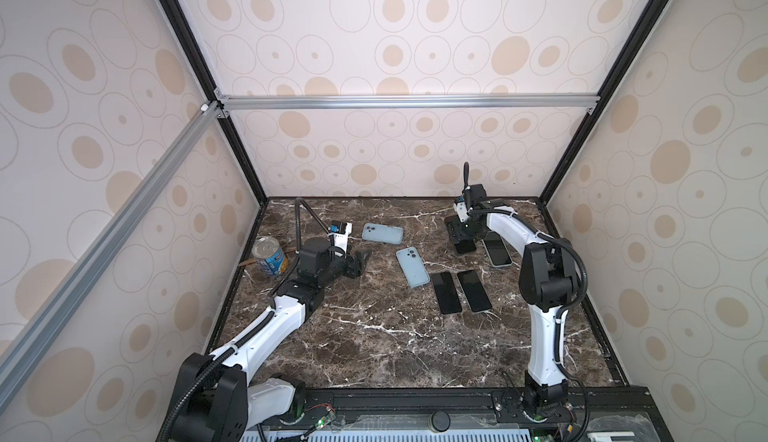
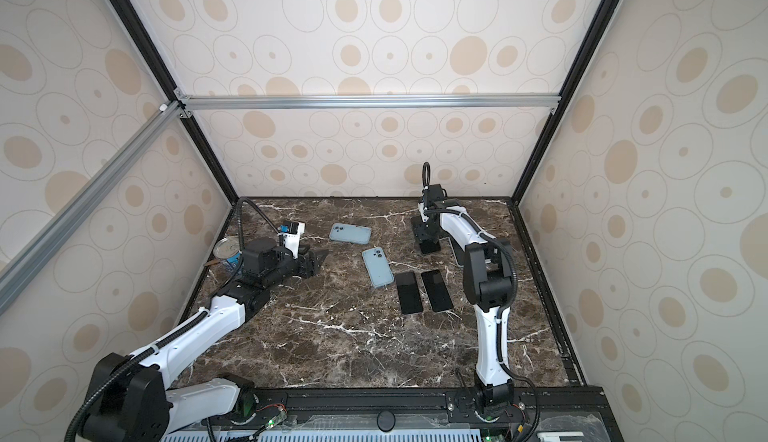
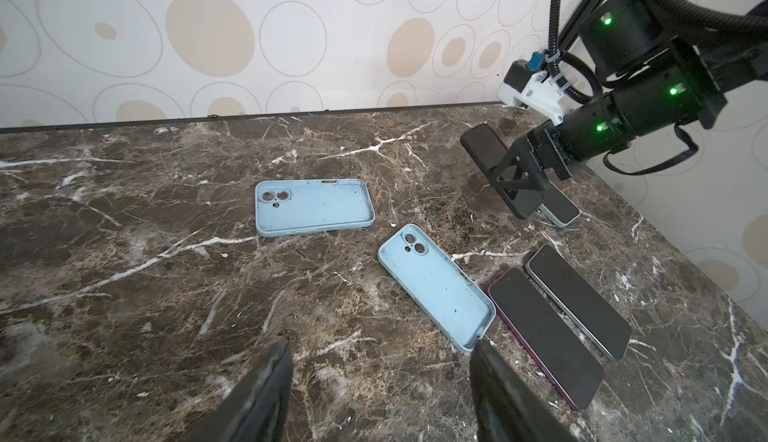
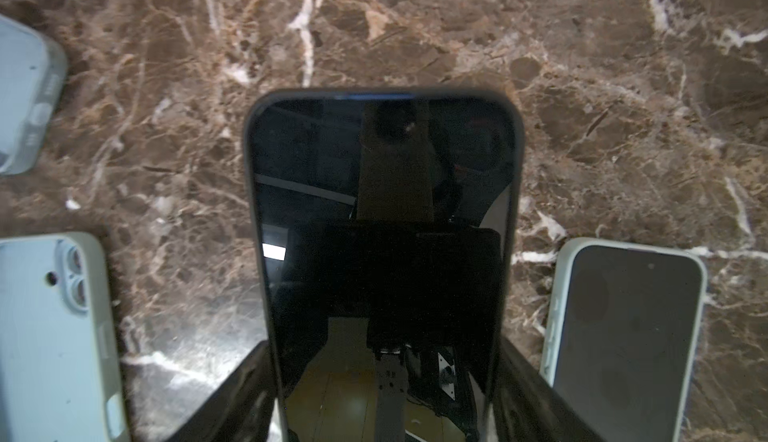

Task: Put the phone into the phone case
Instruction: 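Carry the cased phone with the right gripper toward the far phones and set it down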

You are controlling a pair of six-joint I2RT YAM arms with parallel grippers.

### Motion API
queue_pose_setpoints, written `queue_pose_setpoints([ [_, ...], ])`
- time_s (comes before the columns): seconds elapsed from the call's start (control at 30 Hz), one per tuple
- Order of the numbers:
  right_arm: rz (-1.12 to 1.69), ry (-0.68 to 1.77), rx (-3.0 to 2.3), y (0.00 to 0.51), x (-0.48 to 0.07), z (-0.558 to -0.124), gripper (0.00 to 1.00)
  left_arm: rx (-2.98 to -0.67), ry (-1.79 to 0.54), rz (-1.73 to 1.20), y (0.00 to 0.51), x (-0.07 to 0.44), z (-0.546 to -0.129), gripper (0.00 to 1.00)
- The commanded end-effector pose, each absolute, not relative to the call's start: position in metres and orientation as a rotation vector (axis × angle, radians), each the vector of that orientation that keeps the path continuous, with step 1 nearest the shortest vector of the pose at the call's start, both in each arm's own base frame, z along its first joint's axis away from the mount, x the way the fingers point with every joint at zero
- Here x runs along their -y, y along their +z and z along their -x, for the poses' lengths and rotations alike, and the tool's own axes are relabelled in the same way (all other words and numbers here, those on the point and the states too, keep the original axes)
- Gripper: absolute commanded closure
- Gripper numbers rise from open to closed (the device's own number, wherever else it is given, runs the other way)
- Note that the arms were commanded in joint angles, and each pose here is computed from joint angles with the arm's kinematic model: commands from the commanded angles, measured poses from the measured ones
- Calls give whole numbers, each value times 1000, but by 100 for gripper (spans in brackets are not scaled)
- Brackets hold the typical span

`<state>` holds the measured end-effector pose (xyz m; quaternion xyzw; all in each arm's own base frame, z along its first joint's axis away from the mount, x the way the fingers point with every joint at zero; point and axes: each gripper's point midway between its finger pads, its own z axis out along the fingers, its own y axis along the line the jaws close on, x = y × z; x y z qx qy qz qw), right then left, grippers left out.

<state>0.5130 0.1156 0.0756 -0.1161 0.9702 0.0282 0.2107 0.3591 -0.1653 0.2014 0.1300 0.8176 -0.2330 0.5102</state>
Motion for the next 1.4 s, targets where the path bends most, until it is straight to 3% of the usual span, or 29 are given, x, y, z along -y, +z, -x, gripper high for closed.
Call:
queue_pose_setpoints([
  [0.0,289,102,-2690,82,-115,-523,45,-1908,-552,-356,211,172,-367,32],
  [0.47,197,103,-2791,45,-96,-535,40,-1961,-553,-364,192,175,-373,32],
  [0.73,178,93,-2812,41,-94,-535,22,-1970,-535,-362,191,173,-375,32],
  [1.03,222,102,-2769,63,-97,-538,12,-1969,-529,-361,193,172,-375,31],
  [1.17,227,99,-2729,89,-97,-539,0,-1963,-515,-359,196,170,-376,31],
  [1.37,244,112,-2655,135,-107,-536,0,-1940,-517,-347,205,168,-374,31],
])
